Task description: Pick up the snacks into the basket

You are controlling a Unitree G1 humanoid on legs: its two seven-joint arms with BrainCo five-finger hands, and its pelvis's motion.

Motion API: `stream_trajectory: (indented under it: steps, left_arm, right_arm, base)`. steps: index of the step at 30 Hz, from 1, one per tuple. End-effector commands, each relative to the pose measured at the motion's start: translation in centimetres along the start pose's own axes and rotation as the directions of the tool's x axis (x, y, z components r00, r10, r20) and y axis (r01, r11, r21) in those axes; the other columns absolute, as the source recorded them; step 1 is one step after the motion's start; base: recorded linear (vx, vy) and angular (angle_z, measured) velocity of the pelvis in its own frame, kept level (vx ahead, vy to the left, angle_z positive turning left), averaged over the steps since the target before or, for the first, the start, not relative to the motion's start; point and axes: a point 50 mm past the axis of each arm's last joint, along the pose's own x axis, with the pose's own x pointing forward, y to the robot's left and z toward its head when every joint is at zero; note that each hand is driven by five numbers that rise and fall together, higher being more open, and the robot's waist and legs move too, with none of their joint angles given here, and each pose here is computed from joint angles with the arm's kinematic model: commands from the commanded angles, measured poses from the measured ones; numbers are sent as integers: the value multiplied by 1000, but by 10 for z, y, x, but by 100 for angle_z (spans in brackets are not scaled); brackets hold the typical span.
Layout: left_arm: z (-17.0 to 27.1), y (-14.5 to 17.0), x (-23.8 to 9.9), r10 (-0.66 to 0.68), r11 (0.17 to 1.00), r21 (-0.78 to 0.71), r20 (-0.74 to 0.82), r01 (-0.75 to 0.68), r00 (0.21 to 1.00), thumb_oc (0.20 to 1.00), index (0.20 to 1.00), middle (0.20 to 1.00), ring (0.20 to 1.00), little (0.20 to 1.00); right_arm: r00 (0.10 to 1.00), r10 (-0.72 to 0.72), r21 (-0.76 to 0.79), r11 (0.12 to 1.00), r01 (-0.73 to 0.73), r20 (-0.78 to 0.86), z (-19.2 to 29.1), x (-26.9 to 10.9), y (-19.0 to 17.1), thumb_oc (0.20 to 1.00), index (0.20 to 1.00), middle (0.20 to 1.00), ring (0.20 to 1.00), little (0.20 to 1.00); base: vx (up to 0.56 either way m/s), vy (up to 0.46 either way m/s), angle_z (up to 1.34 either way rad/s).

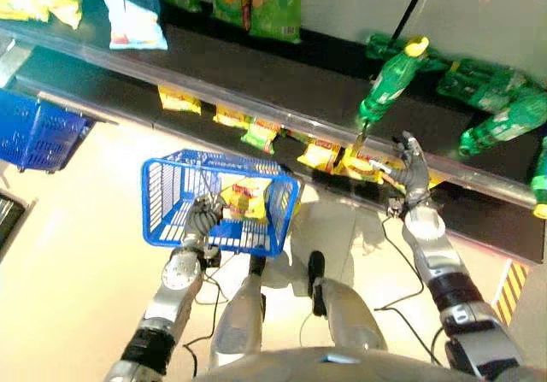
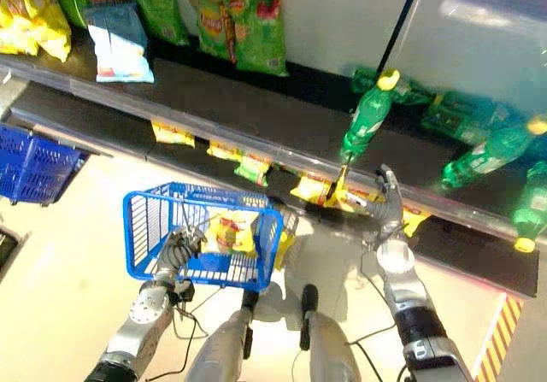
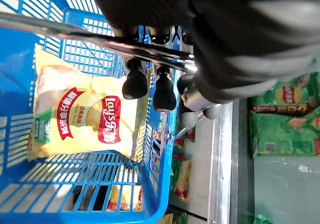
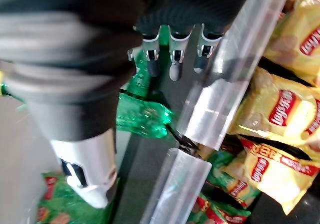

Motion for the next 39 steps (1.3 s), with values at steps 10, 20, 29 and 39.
stream_trajectory:
  steps: [10,20,29,39]
  left_arm:
    - [90,-3,2,-14,1000,-11,452,21,892,200,200,200,200,200]
    - [94,-2,-6,-12,1000,-16,475,23,880,200,200,200,200,200]
    - [96,-1,-9,-64,998,11,475,67,878,200,200,200,200,200]
    - [92,4,-13,-73,997,14,446,75,892,200,200,200,200,200]
  right_arm:
    - [965,-123,51,992,114,232,71,35,-3,1000,1000,1000,1000,1000]
    - [952,-222,121,972,200,211,79,45,-11,1000,1000,1000,1000,1000]
    - [935,-305,149,948,281,180,101,73,-42,1000,1000,1000,1000,1000]
    - [927,-275,128,960,250,254,149,94,-48,1000,1000,1000,1000,1000]
  base:
    - [-22,25,-6]
    - [1,8,-5]
    - [5,4,-3]
    - [0,0,0]
